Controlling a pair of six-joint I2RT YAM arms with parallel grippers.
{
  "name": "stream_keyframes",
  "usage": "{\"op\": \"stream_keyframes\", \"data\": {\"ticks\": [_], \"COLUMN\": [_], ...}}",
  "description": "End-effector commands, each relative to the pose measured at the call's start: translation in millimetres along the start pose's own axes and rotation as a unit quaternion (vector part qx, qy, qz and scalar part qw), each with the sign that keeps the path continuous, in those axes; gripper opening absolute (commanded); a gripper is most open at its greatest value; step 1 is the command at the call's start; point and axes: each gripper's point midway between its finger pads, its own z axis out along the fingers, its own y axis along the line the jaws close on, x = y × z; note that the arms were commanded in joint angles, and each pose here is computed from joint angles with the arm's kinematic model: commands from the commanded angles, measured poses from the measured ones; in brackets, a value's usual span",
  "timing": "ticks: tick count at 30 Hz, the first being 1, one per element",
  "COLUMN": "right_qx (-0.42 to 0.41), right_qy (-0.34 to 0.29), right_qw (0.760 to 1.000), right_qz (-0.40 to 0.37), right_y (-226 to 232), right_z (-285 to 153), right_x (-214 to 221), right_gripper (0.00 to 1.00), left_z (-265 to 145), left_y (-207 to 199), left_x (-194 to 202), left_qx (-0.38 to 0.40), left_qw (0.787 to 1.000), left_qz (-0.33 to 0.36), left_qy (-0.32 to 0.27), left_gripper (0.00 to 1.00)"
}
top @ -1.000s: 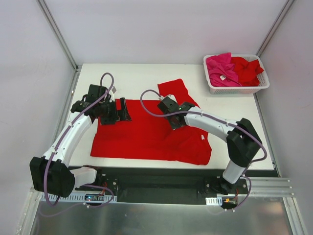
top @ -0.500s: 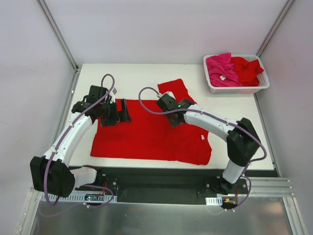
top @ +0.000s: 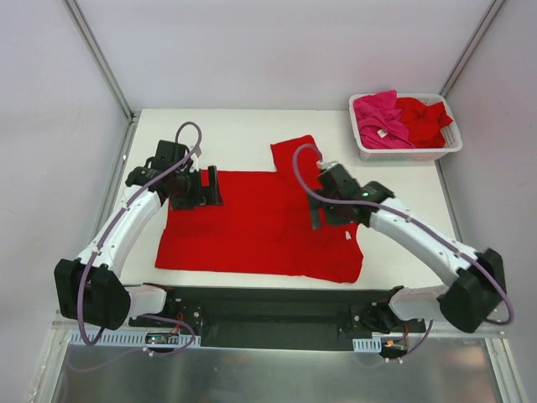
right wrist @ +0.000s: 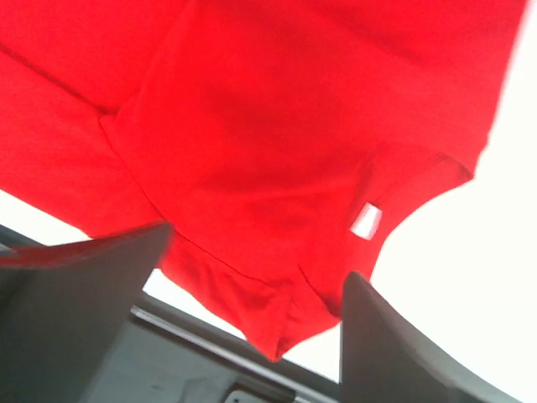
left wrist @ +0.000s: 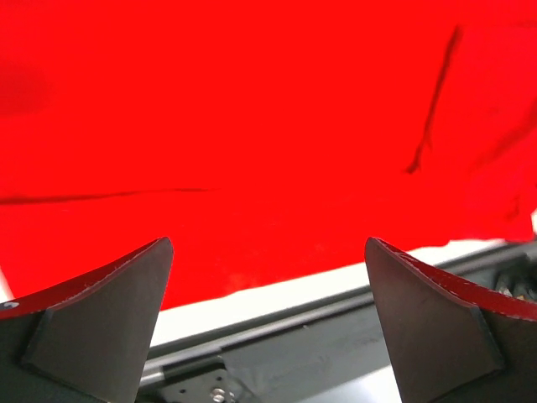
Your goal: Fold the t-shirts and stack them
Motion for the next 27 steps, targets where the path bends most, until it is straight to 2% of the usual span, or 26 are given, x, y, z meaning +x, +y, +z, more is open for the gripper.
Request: {"op": "stream_keyframes", "data": {"ticks": [1, 3, 7, 8, 10, 16, 20, 25, 27], "right_qx": [-0.089, -0.103, -0.185, -0.188, -0.198, -0.164, -0.149, -0.108, -0.086], "right_qy": [-0.072, -0.082, -0.029, -0.004, 0.004, 0.083, 0.107, 0.066, 0.064], "right_qw": [0.990, 0.989, 0.982, 0.982, 0.980, 0.983, 0.982, 0.992, 0.994], "right_qz": [0.081, 0.061, 0.036, 0.033, 0.021, 0.028, 0.034, 0.023, 0.018], "right_y": [-11.8, -15.3, 7.3, 14.3, 23.6, 13.2, 6.6, -5.0, -9.1], "right_z": [-41.9, -50.7, -49.1, -36.7, -35.9, -11.4, -1.9, 24.3, 34.5], "right_x": [-35.6, -52.8, -70.2, -70.6, -77.8, -50.3, -21.6, -21.4, -24.0], "right_gripper": [0.97, 0.96, 0.96, 0.96, 0.97, 0.95, 0.95, 0.93, 0.87], "left_z": [-17.2, -19.1, -18.0, -16.3, -15.8, -19.7, -17.1, -10.3, -10.7], "left_y": [11.0, 14.9, 14.6, 15.4, 18.7, 30.7, 33.0, 30.4, 29.4], "left_x": [-32.6, -41.9, -48.0, -47.7, -46.4, -41.7, -35.3, -24.0, -21.2], "left_qx": [-0.060, -0.079, -0.085, -0.087, -0.095, -0.121, -0.122, -0.106, -0.102], "left_qw": [0.996, 0.995, 0.994, 0.994, 0.994, 0.990, 0.991, 0.993, 0.994], "left_qz": [0.039, 0.040, 0.035, 0.035, 0.035, 0.049, 0.046, 0.040, 0.039], "left_qy": [-0.047, -0.053, -0.051, -0.048, -0.046, -0.049, -0.040, -0.021, -0.020], "left_gripper": [0.99, 0.99, 0.99, 0.99, 0.99, 0.99, 0.99, 0.99, 0.99]}}
